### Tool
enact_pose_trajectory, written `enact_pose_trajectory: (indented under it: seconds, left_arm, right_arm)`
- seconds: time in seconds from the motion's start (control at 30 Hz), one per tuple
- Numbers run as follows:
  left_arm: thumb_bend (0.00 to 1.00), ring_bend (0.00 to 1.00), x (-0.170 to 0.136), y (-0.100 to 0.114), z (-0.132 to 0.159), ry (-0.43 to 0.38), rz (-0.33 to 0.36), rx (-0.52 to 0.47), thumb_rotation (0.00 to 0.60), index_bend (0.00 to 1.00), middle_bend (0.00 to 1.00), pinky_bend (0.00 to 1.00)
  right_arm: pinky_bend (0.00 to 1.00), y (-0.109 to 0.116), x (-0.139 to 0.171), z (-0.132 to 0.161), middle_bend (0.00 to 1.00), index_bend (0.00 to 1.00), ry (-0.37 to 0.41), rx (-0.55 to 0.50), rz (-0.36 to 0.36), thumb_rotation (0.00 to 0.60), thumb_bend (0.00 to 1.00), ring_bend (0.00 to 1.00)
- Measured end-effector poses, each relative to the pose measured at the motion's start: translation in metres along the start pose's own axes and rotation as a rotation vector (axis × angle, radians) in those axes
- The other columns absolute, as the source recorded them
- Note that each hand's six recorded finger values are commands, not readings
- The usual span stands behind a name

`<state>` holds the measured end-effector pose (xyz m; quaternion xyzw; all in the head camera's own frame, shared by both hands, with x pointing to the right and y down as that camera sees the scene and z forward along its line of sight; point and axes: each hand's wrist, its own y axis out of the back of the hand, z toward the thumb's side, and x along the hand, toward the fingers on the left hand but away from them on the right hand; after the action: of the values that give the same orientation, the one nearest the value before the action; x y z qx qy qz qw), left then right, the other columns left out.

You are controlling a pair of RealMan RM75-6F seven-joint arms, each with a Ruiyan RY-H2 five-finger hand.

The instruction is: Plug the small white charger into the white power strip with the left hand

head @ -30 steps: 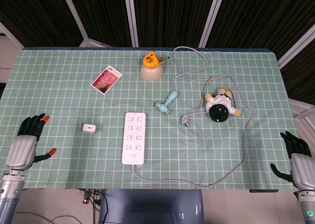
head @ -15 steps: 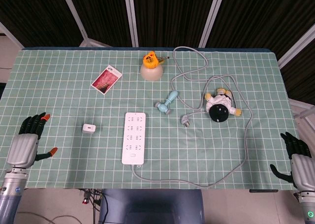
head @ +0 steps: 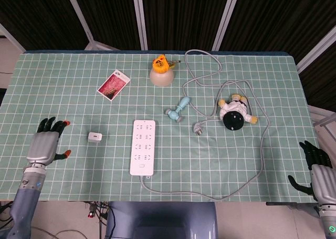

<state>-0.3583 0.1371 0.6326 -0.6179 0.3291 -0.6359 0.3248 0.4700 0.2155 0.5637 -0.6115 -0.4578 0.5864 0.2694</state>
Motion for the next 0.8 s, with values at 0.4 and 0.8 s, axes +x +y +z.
enact_pose_trajectory:
  seconds: [0.4,0.8]
  left_arm:
    - [0.21,0.06,0.044,-0.013,0.069,-0.031,-0.119,0.095,0.6,0.34,0.33,0.03]
    - [0.26,0.06,0.056,-0.029,0.09,-0.019,-0.149,0.138,0.6,0.38,0.37,0.03]
  right_arm:
    - [0.0,0.0,-0.001,-0.001,0.0,0.0,-0.004,-0.015,0.006,0.6,0.35,0.0]
    - [0.0,0.0,-0.001,-0.001,0.0,0.0,-0.008,-0.021,0.006,0.6,0.35,0.0]
